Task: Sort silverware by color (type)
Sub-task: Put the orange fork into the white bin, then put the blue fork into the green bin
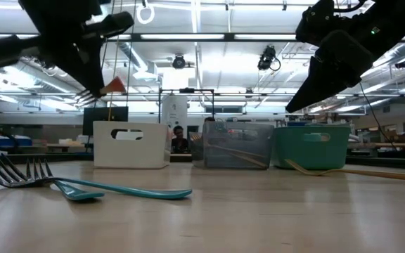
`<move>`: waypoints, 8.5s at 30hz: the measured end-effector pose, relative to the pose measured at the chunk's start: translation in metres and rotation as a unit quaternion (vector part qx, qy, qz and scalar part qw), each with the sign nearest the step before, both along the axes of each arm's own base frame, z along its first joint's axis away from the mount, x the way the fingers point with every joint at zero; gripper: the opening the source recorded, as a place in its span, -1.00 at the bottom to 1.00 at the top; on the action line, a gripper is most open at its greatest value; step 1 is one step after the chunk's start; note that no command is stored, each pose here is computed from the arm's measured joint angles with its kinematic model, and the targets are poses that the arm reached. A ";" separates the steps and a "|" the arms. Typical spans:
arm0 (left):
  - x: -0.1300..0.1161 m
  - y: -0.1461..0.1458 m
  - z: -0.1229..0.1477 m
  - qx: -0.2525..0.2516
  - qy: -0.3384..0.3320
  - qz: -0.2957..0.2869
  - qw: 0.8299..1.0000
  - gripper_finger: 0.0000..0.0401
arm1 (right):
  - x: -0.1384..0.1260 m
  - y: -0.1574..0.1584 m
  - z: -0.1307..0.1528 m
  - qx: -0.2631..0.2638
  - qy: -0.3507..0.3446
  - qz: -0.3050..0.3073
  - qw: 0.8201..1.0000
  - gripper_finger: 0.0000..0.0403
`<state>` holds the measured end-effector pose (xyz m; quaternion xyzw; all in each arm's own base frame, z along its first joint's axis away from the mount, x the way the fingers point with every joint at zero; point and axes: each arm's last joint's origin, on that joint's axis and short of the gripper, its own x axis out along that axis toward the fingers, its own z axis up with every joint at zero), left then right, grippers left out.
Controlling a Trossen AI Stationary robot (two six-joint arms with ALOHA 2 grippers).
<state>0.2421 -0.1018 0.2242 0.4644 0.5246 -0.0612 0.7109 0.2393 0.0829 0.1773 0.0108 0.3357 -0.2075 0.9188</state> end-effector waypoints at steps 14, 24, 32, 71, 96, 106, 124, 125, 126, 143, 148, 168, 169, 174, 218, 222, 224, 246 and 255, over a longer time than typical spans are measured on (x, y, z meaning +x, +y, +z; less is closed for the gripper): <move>0.009 0.026 -0.020 -0.022 0.016 -0.022 0.999 -0.92 | 0.000 0.000 0.000 -0.002 0.001 0.002 1.000 -0.49; 0.018 0.057 -0.020 -0.033 0.026 0.002 0.999 -0.92 | 0.000 0.000 0.000 -0.002 0.001 0.002 1.000 -0.49; 0.022 0.087 -0.020 -0.033 0.048 0.007 0.998 -0.92 | 0.000 0.000 0.000 -0.002 0.000 0.002 1.000 -0.49; 0.005 0.196 0.025 -0.180 -0.130 -0.029 0.975 -0.92 | -0.002 0.005 -0.001 0.027 -0.016 -0.006 0.999 -0.49; 0.002 0.239 -0.007 -0.165 -0.070 -0.012 0.984 -0.92 | -0.004 0.011 -0.001 0.047 -0.017 0.000 0.999 -0.49; -0.001 0.238 -0.010 -0.141 -0.034 -0.007 0.989 -0.92 | -0.003 0.011 -0.001 0.049 -0.023 -0.001 0.999 -0.49; 0.012 0.240 -0.047 -0.163 0.039 0.008 0.986 -0.92 | -0.003 0.011 -0.001 0.049 -0.023 -0.001 0.999 -0.49; 0.014 0.240 -0.050 -0.164 0.044 0.007 0.985 -0.92 | -0.003 0.011 -0.001 0.048 -0.023 -0.001 0.999 -0.49; 0.015 0.239 -0.053 -0.165 0.046 0.006 0.985 -0.92 | -0.003 0.011 -0.001 0.048 -0.023 -0.001 0.999 -0.49; 0.020 0.239 -0.073 -0.203 0.065 0.054 0.976 -0.77 | -0.003 0.011 -0.001 0.047 -0.022 0.000 0.999 -0.49; 0.021 0.236 -0.072 -0.191 0.069 0.066 0.977 -0.76 | -0.003 0.011 -0.001 0.047 -0.022 0.000 0.999 -0.49; 0.011 0.226 0.000 -0.156 -0.044 0.078 0.984 -0.42 | -0.004 0.012 -0.001 0.048 -0.021 0.003 0.999 -0.49; 0.010 0.224 0.003 -0.158 -0.052 0.081 0.983 -0.42 | -0.004 0.012 -0.001 0.048 -0.021 0.004 0.999 -0.49; 0.014 0.204 0.011 -0.197 -0.079 0.099 0.972 -0.42 | -0.004 0.012 -0.001 0.046 -0.021 0.004 0.999 -0.49; 0.047 0.015 -0.021 -0.328 -0.077 0.125 0.933 -0.42 | -0.001 0.012 0.002 0.034 -0.038 0.005 0.999 -0.49; 0.048 0.001 -0.031 -0.338 -0.067 0.132 0.929 -0.42 | -0.001 0.012 0.002 0.033 -0.038 0.005 0.999 -0.49; 0.048 -0.005 -0.034 -0.343 -0.063 0.137 0.927 -0.42 | -0.001 0.012 0.002 0.030 -0.038 0.005 0.999 -0.49; 0.054 -0.037 -0.033 -0.416 -0.118 0.133 0.892 -0.42 | 0.002 0.009 0.004 0.017 -0.045 0.001 0.999 -0.49; 0.055 -0.045 -0.029 -0.435 -0.138 0.117 0.882 -0.42 | 0.002 0.008 0.004 0.015 -0.046 -0.001 0.999 -0.49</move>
